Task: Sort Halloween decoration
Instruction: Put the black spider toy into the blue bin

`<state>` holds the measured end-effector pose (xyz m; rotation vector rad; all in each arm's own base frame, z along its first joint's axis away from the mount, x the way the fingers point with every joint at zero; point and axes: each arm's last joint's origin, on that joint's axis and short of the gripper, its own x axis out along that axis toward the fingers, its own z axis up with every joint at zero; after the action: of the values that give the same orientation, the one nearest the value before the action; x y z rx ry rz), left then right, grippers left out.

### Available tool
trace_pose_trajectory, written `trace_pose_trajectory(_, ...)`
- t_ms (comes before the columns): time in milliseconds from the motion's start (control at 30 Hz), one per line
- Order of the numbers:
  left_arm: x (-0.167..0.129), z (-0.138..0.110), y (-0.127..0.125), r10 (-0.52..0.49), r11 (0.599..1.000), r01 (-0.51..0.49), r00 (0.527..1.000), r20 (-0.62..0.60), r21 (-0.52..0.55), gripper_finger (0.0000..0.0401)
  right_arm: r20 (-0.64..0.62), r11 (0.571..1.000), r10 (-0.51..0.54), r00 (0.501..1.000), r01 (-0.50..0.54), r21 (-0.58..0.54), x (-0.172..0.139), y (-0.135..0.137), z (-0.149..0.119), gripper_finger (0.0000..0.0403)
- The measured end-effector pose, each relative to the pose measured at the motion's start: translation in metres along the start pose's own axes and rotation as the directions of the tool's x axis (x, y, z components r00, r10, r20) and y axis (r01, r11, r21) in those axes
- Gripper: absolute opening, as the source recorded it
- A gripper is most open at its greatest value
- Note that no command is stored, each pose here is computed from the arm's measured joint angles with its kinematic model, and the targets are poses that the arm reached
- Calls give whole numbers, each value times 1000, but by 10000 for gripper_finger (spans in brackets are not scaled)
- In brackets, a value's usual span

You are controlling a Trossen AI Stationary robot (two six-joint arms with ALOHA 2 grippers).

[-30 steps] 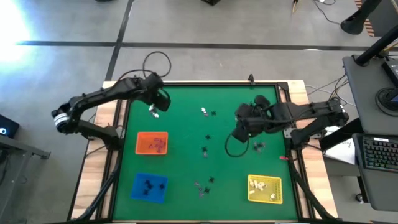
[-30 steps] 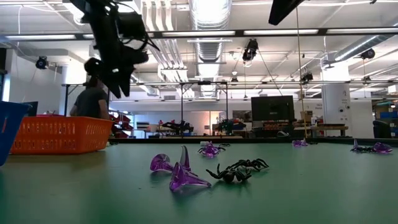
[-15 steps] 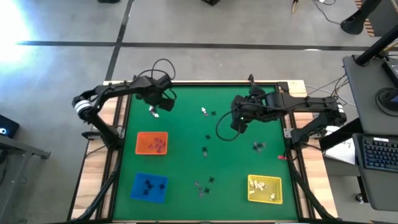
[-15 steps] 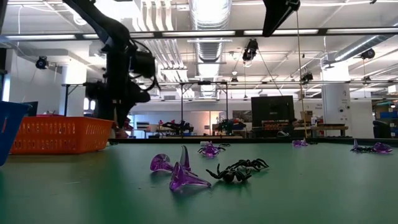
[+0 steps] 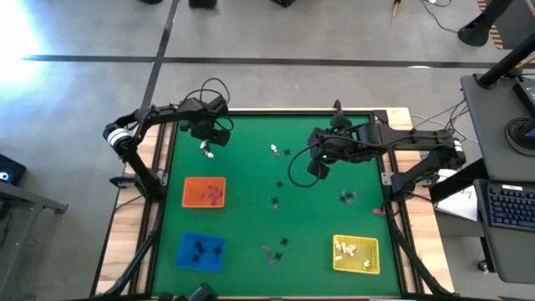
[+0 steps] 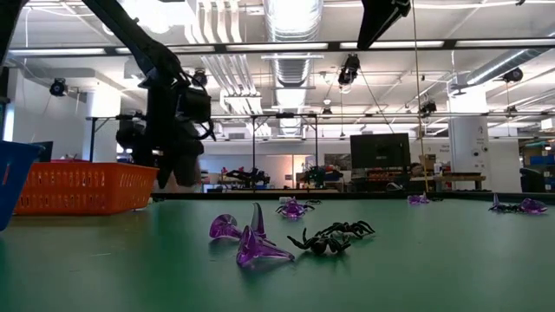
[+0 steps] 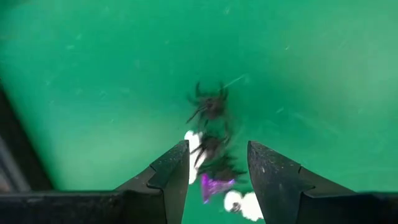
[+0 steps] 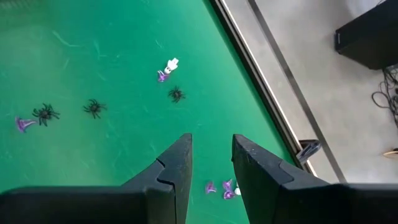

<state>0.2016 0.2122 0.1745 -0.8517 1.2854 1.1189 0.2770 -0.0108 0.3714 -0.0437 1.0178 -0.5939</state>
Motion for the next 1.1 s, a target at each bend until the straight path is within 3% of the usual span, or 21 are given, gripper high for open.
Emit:
trace_pose_trajectory(233,6,10,-1,-100,995,100,995,22,26,144,0,1000,0,1000,0,0,0,0,0,107)
trace_pose_trajectory(600,19,17,13,-69,997,69,998,-12,-28,144,-9,999,44,999,-44,5,0,1,0,107)
trace_pose_trajectory(1100,36,21,10,-55,998,54,997,-46,-30,127,18,998,56,998,-56,29,0,2,3,107)
